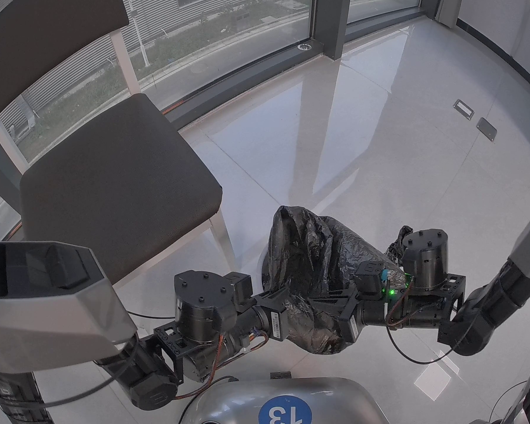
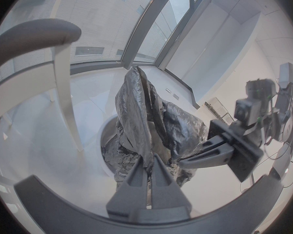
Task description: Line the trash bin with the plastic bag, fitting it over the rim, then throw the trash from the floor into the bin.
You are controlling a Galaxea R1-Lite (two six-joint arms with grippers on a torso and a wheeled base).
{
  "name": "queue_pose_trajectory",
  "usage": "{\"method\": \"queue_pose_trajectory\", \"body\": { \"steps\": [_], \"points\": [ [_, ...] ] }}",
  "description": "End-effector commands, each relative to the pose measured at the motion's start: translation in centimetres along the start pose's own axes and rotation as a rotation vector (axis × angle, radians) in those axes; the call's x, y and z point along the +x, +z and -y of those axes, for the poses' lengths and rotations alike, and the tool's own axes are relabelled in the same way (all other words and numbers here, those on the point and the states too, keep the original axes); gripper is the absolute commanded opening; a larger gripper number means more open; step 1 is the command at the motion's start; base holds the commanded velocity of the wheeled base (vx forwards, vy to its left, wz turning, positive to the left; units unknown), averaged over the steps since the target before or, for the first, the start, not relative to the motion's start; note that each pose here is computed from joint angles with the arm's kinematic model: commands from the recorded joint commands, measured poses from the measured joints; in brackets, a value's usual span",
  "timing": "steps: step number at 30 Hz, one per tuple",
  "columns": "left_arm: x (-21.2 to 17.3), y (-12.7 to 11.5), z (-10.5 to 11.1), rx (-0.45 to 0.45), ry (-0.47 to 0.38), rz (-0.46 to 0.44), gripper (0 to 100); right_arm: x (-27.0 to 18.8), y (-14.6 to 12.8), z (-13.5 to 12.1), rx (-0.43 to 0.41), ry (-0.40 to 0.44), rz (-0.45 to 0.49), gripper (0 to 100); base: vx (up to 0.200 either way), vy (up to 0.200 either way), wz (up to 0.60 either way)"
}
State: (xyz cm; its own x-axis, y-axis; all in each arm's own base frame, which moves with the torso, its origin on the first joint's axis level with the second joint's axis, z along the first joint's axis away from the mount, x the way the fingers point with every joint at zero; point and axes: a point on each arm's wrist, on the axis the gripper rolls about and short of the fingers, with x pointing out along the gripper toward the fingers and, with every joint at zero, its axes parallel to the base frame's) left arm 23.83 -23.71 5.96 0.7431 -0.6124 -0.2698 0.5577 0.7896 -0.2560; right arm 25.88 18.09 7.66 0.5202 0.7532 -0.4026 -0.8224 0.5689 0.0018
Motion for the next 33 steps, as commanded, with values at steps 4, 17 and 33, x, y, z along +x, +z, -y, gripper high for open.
{"method": "queue_pose_trajectory", "body": {
  "steps": [4, 17, 33],
  "points": [
    [-2.0, 1.0, -0.4, -0.011, 0.019, 0.029, 0, 2.8, -3.0, 2.7, 0.056, -0.002, -0.069, 0, 0.000, 0.000, 0.00],
    [-3.0, 0.2, -0.3, -0.005, 0.001, -0.014, 0, 2.9, -1.9, 4.0, 0.163, -0.040, 0.005, 0, 0.000, 0.000, 0.00],
    [-3.1, 0.2, 0.0, 0.002, -0.037, -0.022, 0, 4.6, -2.7, 5.5, 0.249, -0.058, -0.003, 0, 0.000, 0.000, 0.00]
  ]
}}
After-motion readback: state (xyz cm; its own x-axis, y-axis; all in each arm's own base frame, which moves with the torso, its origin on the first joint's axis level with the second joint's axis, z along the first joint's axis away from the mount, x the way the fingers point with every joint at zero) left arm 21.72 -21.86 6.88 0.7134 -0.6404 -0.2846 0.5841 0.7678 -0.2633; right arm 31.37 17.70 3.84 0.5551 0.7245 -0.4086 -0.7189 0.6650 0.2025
